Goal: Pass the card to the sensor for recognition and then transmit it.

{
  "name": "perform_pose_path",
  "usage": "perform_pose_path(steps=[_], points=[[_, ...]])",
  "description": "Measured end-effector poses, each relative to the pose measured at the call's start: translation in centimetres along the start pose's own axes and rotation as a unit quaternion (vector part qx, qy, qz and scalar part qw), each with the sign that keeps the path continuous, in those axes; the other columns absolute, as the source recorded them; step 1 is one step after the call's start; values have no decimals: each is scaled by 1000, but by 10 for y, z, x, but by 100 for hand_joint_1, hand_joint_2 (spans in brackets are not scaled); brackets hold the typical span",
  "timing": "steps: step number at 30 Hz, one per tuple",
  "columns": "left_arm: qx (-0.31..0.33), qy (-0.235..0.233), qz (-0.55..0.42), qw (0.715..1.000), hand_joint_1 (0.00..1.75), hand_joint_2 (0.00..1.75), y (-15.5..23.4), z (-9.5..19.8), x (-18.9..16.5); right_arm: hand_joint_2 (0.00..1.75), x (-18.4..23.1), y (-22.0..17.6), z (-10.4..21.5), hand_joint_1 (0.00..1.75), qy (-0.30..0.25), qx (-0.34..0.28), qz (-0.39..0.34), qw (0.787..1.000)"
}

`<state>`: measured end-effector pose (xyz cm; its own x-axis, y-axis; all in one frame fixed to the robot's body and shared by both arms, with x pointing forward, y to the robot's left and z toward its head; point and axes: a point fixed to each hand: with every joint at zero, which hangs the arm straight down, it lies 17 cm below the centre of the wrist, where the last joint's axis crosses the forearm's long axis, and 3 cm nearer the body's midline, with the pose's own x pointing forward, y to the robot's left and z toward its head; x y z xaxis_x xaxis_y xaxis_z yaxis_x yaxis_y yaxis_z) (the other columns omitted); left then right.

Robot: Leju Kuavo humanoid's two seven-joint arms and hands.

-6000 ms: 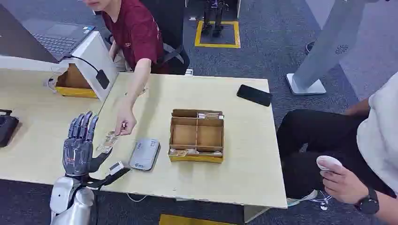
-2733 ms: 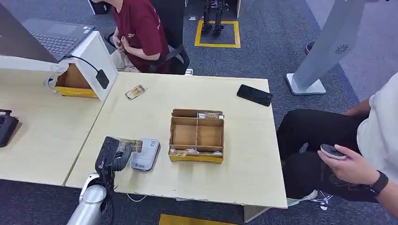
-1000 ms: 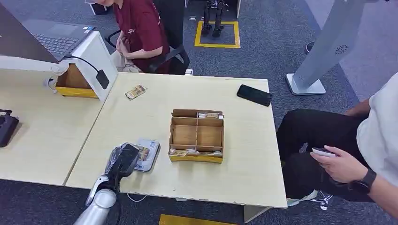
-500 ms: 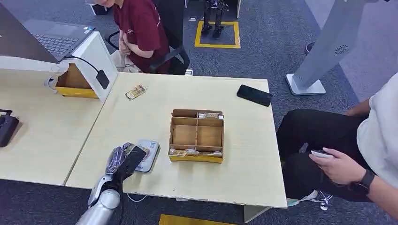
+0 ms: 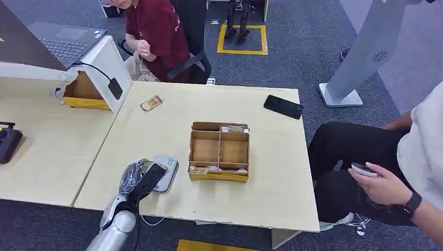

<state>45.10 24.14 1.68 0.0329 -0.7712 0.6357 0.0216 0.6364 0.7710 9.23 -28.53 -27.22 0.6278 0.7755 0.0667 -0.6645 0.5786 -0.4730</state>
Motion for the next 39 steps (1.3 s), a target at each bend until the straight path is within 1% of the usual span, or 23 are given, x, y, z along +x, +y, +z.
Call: perform_pose_path(steps=[2, 7, 11, 14, 17, 19, 23, 28, 31, 34, 39], points=[[3, -6, 7, 1000, 175, 175, 1, 0, 3, 0, 0, 0, 0, 0, 0, 0, 1, 1000], [-17, -19, 138, 990, 175, 175, -5, 8, 14, 0, 0, -1, 0, 0, -1, -2, 0, 1000], [-6, -11, 279, 960, 175, 175, 14, 10, 20, 0, -1, -1, 0, 0, 0, -5, -2, 1000], [30, -10, 364, 931, 175, 175, 44, 4, 21, 0, -1, -2, 0, 0, -1, -7, 2, 1000], [70, -15, 423, 903, 175, 175, 75, -3, 18, 0, -1, -3, 0, 0, -2, -8, 5, 1000], [96, -24, 433, 896, 175, 175, 92, -7, 16, 0, 0, -3, 0, 0, -2, -8, 5, 1000], [197, -59, 434, 877, 175, 175, 146, -15, 18, 0, 1, -3, -1, 0, -6, -7, 15, 1000], [248, -76, 426, 867, 175, 175, 178, -23, 23, 0, 2, -2, 0, 0, -8, -4, 20, 1000], [298, -91, 389, 867, 175, 175, 204, -28, 27, 0, 4, -2, -1, 0, -12, -2, 29, 1000], [332, -97, 346, 872, 175, 175, 226, -42, 32, 0, 6, -2, -1, 0, -16, 1, 37, 999], [351, -87, 319, 876, 175, 175, 239, -64, 32, 0, 8, -3, -2, 0, -20, 2, 43, 999]])
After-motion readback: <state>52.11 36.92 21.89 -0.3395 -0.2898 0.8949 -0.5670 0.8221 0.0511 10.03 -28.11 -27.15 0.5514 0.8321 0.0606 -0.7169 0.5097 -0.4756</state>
